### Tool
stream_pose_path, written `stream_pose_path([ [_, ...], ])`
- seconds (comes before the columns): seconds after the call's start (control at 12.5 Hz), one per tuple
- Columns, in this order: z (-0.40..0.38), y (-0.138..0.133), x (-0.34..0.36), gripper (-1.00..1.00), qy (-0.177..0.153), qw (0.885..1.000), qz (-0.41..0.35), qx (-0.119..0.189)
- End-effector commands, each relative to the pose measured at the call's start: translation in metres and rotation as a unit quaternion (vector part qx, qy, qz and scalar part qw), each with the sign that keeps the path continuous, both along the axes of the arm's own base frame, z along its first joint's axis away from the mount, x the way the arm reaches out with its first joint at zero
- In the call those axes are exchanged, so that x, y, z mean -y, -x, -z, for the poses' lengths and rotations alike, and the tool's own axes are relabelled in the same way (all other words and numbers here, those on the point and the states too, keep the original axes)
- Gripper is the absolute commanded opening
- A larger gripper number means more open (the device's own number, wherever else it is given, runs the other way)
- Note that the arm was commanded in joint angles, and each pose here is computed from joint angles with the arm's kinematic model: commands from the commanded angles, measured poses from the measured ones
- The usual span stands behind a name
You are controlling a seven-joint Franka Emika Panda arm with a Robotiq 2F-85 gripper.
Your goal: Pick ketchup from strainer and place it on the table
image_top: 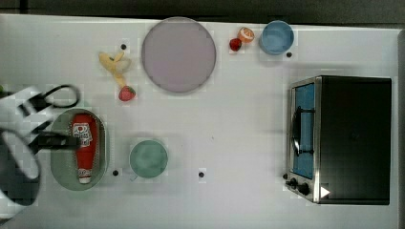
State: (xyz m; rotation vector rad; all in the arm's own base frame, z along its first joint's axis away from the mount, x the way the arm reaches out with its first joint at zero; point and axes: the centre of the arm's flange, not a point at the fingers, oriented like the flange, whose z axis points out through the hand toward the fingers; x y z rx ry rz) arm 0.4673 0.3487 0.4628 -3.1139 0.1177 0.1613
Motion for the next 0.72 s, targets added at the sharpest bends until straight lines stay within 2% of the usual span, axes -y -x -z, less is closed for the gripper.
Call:
stream_pose_path([
  [0.08, 0.032, 0.015, -0.021, 1.00, -0.001, 1.000, -0.001, -0.003],
  [0.4, 0.115, 0.028, -0.039, 1.00, 0.007, 1.000, -0.019, 0.022],
  [0.56, 0.153, 0.030, -0.044, 1.00, -0.002, 0.999, -0.026, 0.035],
  [0.72, 0.188, 0.030, -0.048, 1.00, -0.010, 0.999, -0.030, 0.033],
])
